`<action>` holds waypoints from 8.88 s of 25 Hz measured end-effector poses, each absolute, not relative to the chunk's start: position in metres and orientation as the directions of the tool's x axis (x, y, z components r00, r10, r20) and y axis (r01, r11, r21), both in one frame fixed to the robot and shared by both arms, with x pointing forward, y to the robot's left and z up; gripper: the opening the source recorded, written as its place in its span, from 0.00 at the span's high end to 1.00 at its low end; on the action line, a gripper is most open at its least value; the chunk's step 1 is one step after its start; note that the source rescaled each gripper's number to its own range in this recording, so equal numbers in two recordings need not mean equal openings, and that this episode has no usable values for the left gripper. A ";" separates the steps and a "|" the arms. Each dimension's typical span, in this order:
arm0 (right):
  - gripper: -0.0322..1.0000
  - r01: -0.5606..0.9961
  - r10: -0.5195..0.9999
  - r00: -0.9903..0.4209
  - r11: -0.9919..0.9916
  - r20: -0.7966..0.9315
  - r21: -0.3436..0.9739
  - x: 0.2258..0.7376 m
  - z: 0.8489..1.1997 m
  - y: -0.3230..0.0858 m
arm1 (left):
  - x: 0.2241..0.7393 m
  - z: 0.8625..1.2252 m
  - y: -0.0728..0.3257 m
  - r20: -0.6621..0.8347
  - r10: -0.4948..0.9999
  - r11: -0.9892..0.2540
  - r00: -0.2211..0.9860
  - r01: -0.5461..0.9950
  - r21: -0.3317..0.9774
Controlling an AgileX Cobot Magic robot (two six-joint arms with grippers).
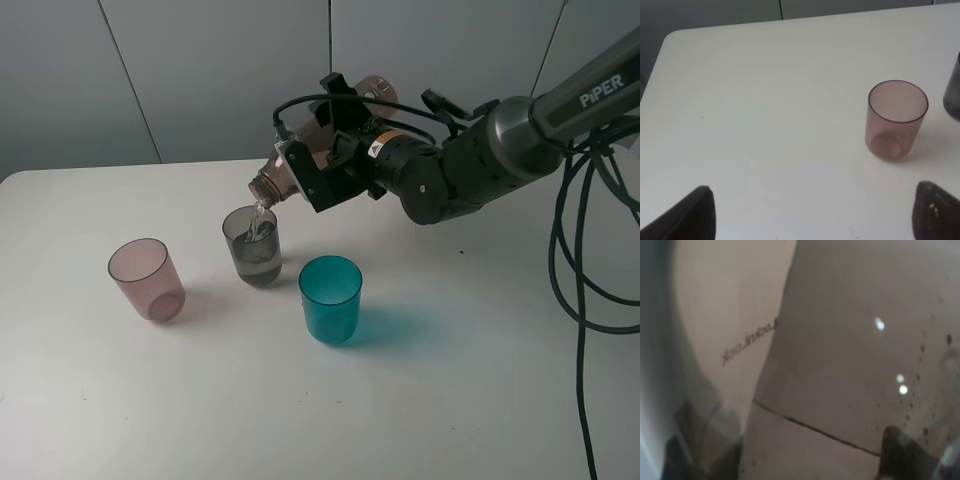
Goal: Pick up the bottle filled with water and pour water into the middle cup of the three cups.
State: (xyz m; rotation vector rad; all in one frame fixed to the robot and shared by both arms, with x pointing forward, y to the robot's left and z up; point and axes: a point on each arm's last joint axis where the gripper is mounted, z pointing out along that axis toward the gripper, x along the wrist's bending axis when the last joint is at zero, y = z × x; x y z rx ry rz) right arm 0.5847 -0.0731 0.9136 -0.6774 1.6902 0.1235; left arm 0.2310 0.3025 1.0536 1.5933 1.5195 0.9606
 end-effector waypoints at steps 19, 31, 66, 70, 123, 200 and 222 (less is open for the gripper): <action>0.97 -0.498 -0.396 0.037 0.789 -0.918 -0.360 0.593 0.932 -0.065 | 0.231 1.054 0.302 0.035 0.999 -0.043 0.026 0.460 0.887; 0.97 -0.521 -0.450 0.123 0.729 -0.885 -0.444 0.591 0.934 -0.060 | 0.231 1.054 0.302 0.037 0.999 -0.045 0.027 0.460 0.887; 0.97 0.064 0.825 -0.500 0.338 -0.263 0.939 0.601 0.939 -0.148 | 0.231 1.054 0.302 0.039 0.999 -0.047 0.028 0.460 0.887; 0.97 0.196 0.886 -0.458 0.180 -0.072 0.964 0.607 0.932 -0.184 | 0.231 1.054 0.302 0.039 0.999 -0.047 0.028 0.460 0.887; 0.01 0.443 0.948 -0.318 0.147 0.001 0.884 0.549 0.896 -0.237 | 0.231 1.054 0.302 0.039 0.999 -0.047 0.028 0.460 0.887; 0.00 0.464 0.986 0.165 -0.105 0.030 0.880 0.231 1.054 -0.303 | 0.231 1.054 0.302 0.035 0.999 -0.043 0.026 0.460 0.887; 0.00 0.471 0.999 0.051 -0.027 0.004 0.882 0.231 1.054 -0.299 | 0.231 1.054 0.303 0.036 0.999 -0.044 0.025 0.460 0.887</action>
